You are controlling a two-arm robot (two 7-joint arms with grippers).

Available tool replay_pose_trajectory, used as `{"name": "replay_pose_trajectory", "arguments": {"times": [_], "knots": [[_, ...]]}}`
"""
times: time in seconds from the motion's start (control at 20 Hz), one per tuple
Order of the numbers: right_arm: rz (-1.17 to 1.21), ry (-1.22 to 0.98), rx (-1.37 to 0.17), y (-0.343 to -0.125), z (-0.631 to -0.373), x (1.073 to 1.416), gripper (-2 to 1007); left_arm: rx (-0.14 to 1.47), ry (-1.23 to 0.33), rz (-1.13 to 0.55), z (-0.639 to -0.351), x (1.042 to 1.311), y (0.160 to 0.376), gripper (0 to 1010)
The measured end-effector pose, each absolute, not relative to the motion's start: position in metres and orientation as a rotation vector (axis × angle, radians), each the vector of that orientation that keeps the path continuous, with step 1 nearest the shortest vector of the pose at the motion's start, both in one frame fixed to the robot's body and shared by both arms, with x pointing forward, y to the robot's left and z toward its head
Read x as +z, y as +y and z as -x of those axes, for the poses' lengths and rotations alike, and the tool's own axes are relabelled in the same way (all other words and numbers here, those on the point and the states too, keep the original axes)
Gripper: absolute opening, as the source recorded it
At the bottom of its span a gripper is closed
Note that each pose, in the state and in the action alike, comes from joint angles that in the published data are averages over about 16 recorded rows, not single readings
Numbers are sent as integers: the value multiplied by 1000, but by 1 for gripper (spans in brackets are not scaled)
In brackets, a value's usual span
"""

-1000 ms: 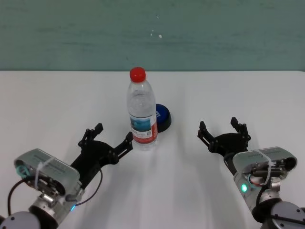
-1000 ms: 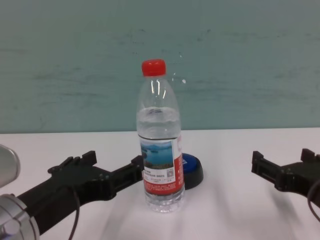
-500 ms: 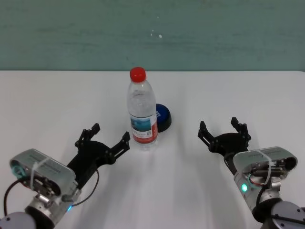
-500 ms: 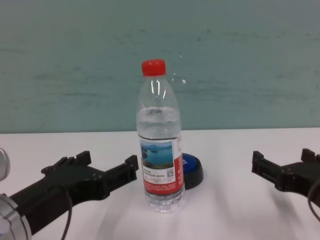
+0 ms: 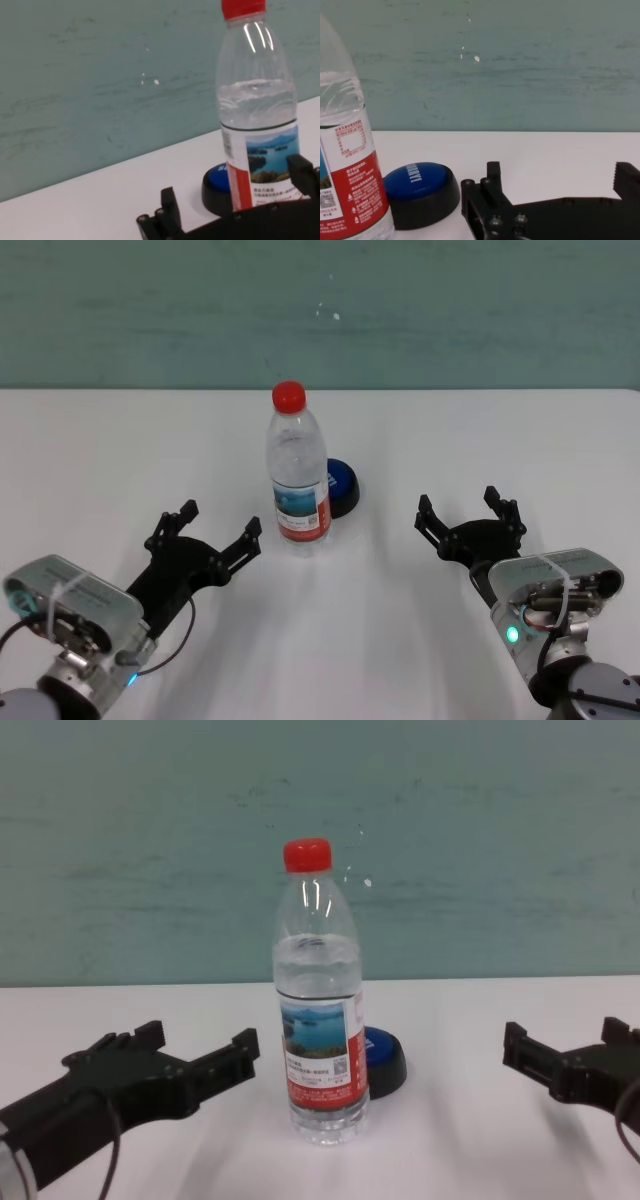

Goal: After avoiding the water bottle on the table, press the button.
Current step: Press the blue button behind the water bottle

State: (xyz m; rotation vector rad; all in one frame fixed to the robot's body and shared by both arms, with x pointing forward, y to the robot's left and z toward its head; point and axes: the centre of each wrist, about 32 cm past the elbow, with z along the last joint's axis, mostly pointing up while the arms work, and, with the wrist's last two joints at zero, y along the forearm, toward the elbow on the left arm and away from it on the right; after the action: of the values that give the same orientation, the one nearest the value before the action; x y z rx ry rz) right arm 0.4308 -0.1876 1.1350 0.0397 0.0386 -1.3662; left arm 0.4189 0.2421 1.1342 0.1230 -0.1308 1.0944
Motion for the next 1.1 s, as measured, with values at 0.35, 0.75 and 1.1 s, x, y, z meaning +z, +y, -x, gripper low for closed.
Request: {"name": "replay_pose_trajectory", "arguments": {"times": [0.35, 0.75, 1.1], "knots": [[-40, 39, -1366, -188, -431, 1135, 1004, 1118, -119, -117, -415, 1138, 250, 1010], [-40, 39, -1366, -188, -431, 1135, 1004, 1154, -102, -102, -409, 1144, 261, 1010], [-40, 39, -1366, -188, -431, 1135, 1004, 1195, -91, -96, -408, 1148, 271, 1010]]}}
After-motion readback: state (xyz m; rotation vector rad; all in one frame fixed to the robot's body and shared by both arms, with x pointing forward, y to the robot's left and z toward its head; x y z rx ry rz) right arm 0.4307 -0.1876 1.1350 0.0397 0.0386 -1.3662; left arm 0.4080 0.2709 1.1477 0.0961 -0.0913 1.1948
